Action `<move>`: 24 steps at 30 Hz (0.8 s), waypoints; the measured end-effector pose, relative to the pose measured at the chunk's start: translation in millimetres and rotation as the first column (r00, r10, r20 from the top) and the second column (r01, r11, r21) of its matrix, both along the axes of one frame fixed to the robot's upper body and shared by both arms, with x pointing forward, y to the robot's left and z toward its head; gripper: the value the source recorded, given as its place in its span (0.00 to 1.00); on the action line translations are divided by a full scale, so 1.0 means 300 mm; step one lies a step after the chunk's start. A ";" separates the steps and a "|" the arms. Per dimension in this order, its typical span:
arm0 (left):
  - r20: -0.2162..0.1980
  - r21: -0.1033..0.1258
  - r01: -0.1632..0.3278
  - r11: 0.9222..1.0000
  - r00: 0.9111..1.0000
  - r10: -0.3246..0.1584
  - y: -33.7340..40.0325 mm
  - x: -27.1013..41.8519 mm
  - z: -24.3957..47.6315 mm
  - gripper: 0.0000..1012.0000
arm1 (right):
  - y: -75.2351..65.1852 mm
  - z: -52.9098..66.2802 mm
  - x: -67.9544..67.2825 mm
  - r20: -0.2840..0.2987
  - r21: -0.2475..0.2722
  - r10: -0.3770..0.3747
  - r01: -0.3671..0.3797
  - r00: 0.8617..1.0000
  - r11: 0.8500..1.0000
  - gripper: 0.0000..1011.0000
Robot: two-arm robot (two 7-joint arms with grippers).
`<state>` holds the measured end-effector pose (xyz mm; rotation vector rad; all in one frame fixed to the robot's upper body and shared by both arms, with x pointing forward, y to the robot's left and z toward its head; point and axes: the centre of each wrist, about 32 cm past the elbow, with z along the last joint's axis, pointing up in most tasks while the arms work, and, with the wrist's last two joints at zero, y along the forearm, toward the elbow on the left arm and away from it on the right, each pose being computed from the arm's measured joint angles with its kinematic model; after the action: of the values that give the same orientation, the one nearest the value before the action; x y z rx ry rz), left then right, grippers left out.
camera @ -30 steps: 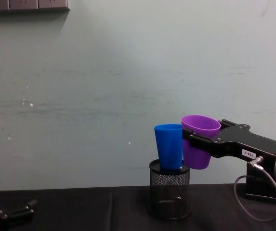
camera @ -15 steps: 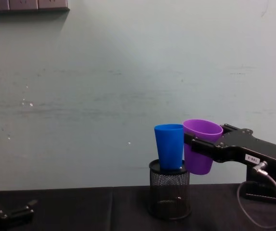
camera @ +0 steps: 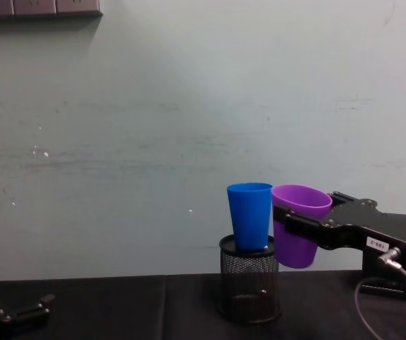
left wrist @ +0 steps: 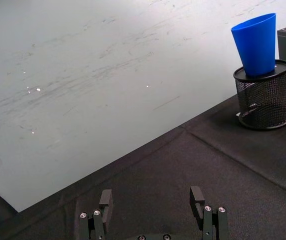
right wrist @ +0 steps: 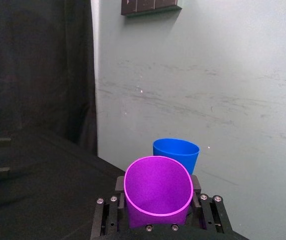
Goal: Pick up one cup with a gripper and tap it against the other cup.
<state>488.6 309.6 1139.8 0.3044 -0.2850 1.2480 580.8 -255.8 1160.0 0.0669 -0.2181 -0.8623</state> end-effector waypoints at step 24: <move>0.000 0.000 0.000 1.000 1.000 0.000 0.000 0.000 0.000 1.00 | -0.037 -0.007 -0.094 -0.064 -0.034 0.025 -0.027 0.998 0.999 0.73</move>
<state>488.6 309.7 1139.8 0.3045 -0.2850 1.2480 552.5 -266.9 1157.9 0.0094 -0.1726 -0.8330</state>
